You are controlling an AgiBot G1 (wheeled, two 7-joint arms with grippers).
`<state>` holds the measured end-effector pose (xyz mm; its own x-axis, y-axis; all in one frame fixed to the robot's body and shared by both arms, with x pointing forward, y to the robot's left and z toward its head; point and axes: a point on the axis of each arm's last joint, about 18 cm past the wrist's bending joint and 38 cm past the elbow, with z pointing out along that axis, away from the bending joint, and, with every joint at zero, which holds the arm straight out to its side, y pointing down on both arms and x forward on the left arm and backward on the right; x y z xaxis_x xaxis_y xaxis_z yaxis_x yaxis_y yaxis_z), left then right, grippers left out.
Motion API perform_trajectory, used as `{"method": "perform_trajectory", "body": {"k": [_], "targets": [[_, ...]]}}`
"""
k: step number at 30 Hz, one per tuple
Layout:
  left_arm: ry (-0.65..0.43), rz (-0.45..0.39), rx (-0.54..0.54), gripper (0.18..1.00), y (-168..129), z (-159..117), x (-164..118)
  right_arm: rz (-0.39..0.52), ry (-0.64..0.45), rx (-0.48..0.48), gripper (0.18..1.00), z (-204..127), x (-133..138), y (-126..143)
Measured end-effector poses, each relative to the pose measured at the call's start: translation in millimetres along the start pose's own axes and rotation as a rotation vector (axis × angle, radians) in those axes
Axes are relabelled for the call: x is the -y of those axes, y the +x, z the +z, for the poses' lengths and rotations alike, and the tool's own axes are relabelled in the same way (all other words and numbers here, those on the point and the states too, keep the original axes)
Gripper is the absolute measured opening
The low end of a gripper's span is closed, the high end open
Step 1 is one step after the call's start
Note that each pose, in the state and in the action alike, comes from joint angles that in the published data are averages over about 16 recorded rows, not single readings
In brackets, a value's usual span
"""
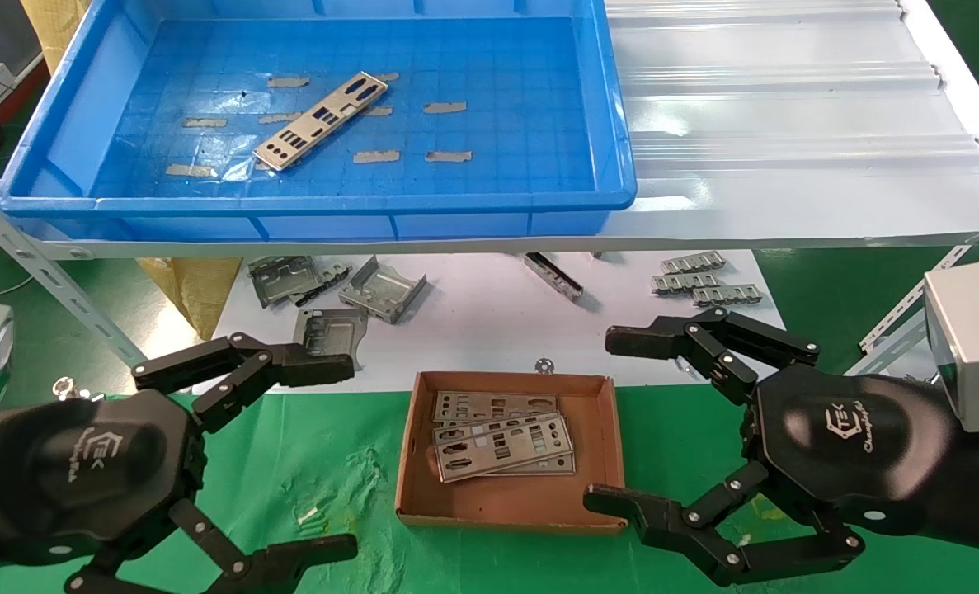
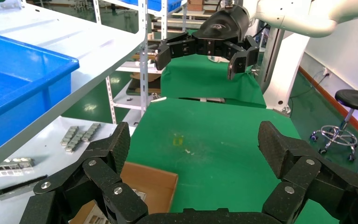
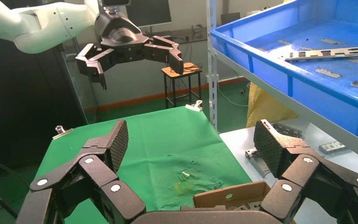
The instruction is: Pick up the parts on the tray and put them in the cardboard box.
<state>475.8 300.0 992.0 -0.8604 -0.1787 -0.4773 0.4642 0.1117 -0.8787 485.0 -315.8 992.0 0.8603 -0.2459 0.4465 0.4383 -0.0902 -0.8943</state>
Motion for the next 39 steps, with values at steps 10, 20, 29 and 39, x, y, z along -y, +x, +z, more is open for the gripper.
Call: {"method": "perform_trajectory", "body": {"k": [10, 20, 29, 39], "targets": [[0.000, 0.000, 0.000, 1.001, 0.0, 0.0, 0.0, 0.000, 0.000, 0.000, 1.000, 0.0, 0.0, 0.0], [0.000, 0.000, 0.000, 1.001, 0.0, 0.0, 0.0, 0.000, 0.000, 0.000, 1.000, 0.0, 0.0, 0.0], [0.000, 0.000, 0.000, 1.001, 0.0, 0.0, 0.0, 0.000, 0.000, 0.000, 1.000, 0.0, 0.0, 0.0], [0.000, 0.000, 0.000, 1.001, 0.0, 0.0, 0.0, 0.000, 0.000, 0.000, 1.000, 0.0, 0.0, 0.0]]}}
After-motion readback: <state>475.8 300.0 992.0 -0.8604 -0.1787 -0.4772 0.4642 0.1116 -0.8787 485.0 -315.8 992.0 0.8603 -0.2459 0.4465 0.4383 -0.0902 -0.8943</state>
